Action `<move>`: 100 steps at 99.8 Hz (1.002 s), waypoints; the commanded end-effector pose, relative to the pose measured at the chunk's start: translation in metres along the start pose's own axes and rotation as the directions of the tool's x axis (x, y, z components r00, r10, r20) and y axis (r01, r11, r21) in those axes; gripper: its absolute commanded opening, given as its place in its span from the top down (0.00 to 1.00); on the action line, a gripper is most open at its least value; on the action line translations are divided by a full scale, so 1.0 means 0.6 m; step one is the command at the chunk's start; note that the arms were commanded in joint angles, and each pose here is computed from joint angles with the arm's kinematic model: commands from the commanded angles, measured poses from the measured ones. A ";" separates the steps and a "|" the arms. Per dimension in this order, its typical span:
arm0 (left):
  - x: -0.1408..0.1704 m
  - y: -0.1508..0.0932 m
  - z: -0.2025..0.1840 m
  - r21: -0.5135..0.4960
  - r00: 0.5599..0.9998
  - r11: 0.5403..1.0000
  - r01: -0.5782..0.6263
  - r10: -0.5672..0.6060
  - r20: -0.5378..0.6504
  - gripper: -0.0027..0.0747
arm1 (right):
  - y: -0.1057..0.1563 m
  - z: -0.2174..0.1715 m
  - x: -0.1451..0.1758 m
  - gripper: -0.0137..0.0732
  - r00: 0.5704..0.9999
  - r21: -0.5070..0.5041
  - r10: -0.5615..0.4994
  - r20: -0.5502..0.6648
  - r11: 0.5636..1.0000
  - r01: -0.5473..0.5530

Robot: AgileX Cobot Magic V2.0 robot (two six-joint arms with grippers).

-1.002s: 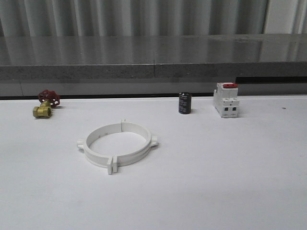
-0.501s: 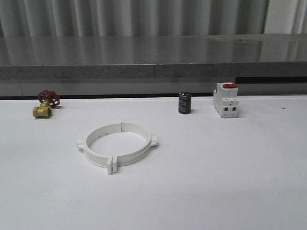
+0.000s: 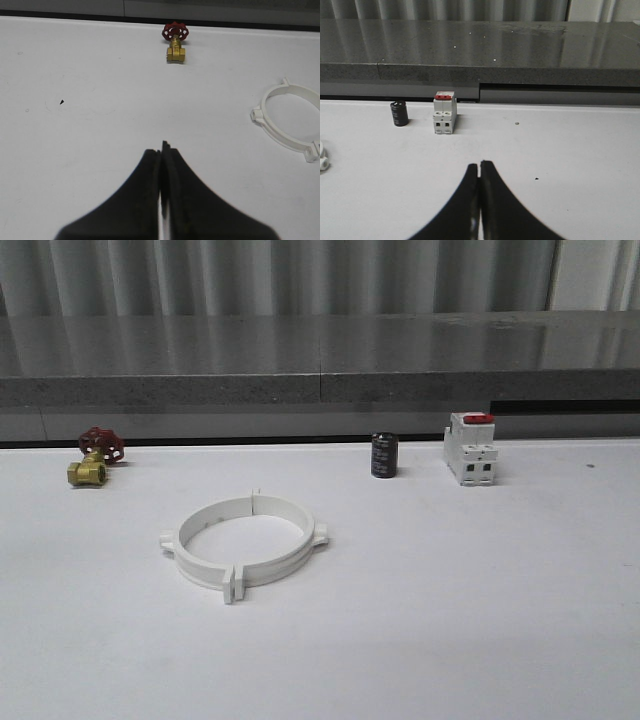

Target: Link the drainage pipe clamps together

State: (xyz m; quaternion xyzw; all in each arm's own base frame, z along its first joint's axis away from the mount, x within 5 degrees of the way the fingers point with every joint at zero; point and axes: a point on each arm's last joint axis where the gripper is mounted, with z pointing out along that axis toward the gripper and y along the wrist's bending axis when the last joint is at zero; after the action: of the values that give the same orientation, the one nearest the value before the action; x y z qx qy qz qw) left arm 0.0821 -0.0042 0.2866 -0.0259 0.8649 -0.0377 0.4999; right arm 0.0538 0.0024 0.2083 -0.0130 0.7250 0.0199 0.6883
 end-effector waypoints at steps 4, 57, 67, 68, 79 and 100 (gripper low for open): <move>-0.021 -0.003 -0.007 0.015 0.997 1.000 -0.001 0.000 0.080 0.99 | -0.001 -0.004 -0.024 0.92 0.980 0.009 0.006 0.201 1.000 -0.008; -0.021 -0.003 -0.007 0.015 0.997 1.000 -0.001 0.000 0.080 0.99 | -0.001 -0.002 -0.018 0.92 0.971 0.007 0.009 0.241 1.000 -0.011; -0.021 -0.003 -0.007 0.015 0.997 1.000 -0.001 0.000 0.080 0.99 | -0.001 -0.002 -0.018 0.92 0.971 0.007 0.009 0.241 1.000 -0.011; -0.021 -0.003 -0.007 0.015 0.997 1.000 -0.001 0.000 0.080 0.99 | -0.001 -0.002 -0.018 0.92 0.971 0.007 0.009 0.241 1.000 -0.011; -0.021 -0.003 -0.007 0.015 0.997 1.000 -0.001 0.000 0.080 0.99 | -0.001 -0.002 -0.018 0.92 0.971 0.007 0.009 0.241 1.000 -0.011; -0.021 -0.003 -0.007 0.015 0.997 1.000 -0.001 0.000 0.080 0.99 | -0.001 -0.002 -0.018 0.92 0.971 0.007 0.009 0.241 1.000 -0.011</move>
State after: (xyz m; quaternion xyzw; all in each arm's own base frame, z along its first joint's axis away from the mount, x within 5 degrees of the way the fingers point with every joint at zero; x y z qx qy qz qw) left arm 0.0821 -0.0042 0.2866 -0.0259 0.8649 -0.0377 0.4999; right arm 0.0566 0.0023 0.2041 -0.0085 0.6822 0.0210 0.7308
